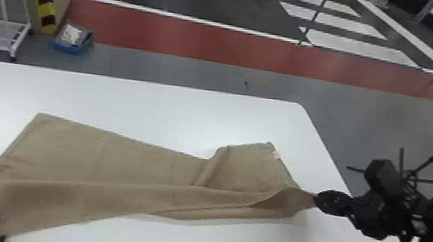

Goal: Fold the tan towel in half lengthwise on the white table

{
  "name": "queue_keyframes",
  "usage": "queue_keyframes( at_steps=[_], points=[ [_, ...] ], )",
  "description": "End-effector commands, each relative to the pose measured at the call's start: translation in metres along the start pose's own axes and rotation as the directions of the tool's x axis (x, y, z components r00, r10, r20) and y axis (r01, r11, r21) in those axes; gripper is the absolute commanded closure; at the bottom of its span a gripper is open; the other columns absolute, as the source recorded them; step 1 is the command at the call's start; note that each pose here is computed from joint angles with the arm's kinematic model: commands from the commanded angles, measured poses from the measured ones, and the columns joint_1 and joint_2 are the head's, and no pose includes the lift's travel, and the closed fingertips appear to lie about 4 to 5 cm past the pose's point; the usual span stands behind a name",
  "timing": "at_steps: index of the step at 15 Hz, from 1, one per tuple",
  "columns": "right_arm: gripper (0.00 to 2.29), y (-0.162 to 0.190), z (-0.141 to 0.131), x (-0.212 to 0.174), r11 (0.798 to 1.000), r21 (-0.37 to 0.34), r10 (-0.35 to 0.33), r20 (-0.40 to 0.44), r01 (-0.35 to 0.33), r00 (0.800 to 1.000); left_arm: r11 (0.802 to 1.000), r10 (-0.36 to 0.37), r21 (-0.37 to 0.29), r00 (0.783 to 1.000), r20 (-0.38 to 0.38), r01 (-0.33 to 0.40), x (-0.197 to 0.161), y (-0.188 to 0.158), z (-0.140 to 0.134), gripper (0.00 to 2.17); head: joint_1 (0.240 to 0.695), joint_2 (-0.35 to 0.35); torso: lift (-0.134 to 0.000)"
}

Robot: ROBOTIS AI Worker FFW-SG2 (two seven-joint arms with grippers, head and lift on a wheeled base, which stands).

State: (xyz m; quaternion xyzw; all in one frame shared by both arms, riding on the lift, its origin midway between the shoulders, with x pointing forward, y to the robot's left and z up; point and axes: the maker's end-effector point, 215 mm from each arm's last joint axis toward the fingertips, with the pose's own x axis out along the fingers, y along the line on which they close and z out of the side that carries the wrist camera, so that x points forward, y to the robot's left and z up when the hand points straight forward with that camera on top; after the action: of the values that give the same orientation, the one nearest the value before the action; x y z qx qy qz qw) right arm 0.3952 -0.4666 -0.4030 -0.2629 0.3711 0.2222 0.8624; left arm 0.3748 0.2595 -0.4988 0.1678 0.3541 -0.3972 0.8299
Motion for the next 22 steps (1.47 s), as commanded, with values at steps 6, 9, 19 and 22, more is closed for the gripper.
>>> queue_keyframes(
  at_steps=[6, 9, 19, 22],
  points=[
    [2.04, -0.008, -0.003, -0.005, 1.000, 0.008, -0.015, 0.002, 0.015, 1.000, 0.996, 0.083, 0.023, 0.996, 0.016, -0.083, -0.052, 0.014, 0.007, 1.35, 0.695, -0.271, -0.098],
    [2.04, -0.017, -0.004, -0.013, 1.000, 0.006, -0.021, 0.001, 0.021, 1.000, 0.994, 0.089, 0.061, 0.996, 0.015, -0.089, -0.093, -0.002, 0.021, 1.35, 0.695, -0.278, -0.098],
    [2.04, -0.059, 0.020, -0.040, 0.996, 0.036, -0.080, 0.047, 0.078, 0.996, 0.983, 0.183, -0.007, 0.983, -0.001, -0.183, -0.159, -0.009, 0.050, 1.35, 0.695, -0.301, -0.098],
    [2.04, -0.070, 0.026, -0.040, 0.994, 0.067, -0.092, 0.060, 0.088, 0.994, 0.972, 0.232, -0.031, 0.973, 0.007, -0.231, -0.174, -0.003, 0.061, 1.35, 0.695, -0.296, -0.098]
  ],
)
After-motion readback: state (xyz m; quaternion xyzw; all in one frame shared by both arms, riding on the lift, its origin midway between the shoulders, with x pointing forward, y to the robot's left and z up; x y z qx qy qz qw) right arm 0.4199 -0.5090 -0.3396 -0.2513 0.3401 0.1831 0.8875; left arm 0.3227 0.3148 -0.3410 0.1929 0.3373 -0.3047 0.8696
